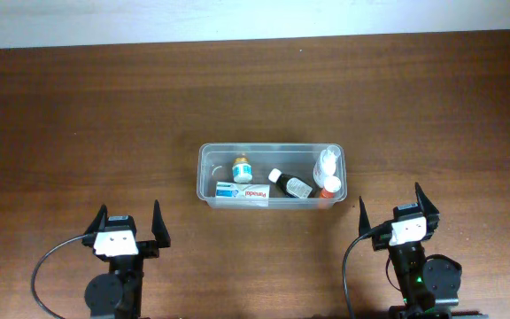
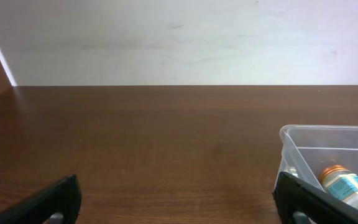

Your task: Pack container

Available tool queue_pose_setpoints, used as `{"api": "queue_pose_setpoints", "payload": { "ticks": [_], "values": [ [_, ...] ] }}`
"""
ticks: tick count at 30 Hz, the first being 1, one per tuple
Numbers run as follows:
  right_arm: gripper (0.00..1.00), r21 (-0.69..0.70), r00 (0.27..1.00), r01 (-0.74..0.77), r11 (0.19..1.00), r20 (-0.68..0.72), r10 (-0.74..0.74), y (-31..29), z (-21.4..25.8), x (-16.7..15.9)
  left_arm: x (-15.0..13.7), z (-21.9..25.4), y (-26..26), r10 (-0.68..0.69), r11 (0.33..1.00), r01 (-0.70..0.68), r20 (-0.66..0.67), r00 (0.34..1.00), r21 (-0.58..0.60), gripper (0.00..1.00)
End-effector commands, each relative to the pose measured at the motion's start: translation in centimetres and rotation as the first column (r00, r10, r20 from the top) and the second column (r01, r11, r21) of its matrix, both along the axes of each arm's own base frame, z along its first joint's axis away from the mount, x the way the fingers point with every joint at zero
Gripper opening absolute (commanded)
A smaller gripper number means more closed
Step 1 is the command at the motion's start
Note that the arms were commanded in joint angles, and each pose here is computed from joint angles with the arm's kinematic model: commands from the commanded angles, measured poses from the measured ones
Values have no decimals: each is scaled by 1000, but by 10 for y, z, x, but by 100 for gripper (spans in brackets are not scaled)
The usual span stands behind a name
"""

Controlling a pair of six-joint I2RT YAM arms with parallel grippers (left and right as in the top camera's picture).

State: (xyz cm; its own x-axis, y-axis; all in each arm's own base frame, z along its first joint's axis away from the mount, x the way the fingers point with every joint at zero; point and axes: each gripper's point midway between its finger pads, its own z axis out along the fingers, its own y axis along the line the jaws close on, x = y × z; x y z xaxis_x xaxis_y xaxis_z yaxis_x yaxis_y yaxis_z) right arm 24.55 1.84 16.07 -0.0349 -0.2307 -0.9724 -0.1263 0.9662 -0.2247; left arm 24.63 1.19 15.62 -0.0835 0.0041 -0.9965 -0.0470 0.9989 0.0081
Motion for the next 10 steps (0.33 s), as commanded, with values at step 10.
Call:
{"api": "queue_pose_setpoints", "payload": {
  "ticks": [10],
  "values": [
    [98,5,1000,-18,1000,-6,18,4,-2,0,-1,1,-3,-21,1000,21,5,1000,17,99]
  ]
}}
